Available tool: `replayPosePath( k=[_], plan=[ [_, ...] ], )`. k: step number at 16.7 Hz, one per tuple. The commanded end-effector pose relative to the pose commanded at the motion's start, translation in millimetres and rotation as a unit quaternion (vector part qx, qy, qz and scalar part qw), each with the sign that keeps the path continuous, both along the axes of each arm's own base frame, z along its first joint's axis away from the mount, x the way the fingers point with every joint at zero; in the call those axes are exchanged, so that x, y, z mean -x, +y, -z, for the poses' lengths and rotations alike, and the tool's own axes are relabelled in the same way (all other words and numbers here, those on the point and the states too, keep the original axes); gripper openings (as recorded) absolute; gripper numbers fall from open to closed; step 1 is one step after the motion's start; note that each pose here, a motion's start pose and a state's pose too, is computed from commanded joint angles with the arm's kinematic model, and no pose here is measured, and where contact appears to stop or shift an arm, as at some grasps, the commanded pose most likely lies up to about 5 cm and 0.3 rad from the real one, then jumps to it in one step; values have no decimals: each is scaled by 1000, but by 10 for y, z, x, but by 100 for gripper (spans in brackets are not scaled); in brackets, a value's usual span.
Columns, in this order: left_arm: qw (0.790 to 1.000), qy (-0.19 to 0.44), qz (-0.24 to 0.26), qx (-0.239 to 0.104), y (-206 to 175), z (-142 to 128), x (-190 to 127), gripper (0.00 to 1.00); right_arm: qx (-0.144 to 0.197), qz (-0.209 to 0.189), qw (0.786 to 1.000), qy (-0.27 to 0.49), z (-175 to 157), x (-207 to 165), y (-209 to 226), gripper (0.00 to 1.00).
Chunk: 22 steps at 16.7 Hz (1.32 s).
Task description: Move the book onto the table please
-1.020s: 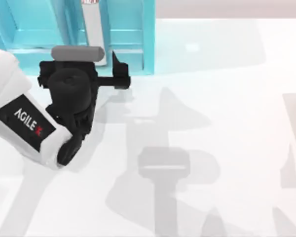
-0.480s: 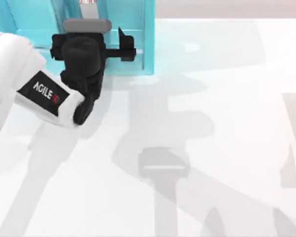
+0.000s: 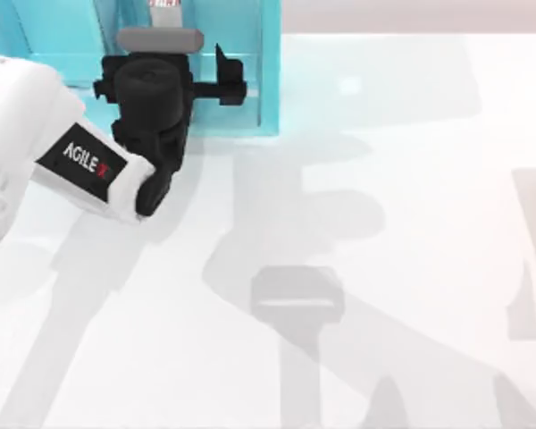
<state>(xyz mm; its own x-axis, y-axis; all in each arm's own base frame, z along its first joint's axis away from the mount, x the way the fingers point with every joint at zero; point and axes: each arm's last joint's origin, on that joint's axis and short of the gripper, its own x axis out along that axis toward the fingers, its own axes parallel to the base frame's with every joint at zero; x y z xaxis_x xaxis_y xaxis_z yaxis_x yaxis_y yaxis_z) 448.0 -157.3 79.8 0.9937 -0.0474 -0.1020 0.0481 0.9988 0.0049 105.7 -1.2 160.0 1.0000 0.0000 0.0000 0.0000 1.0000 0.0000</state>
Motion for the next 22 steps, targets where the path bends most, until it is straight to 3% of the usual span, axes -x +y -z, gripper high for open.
replayPosePath(
  k=[12,22],
  plan=[
    [1000,0,0,0,0,0,0,2,0,0,1000,0,0,0,0,100],
    [1000,0,3,0,-25,-11,11,0,0,0,1000,0,0,0,0,100]
  ],
)
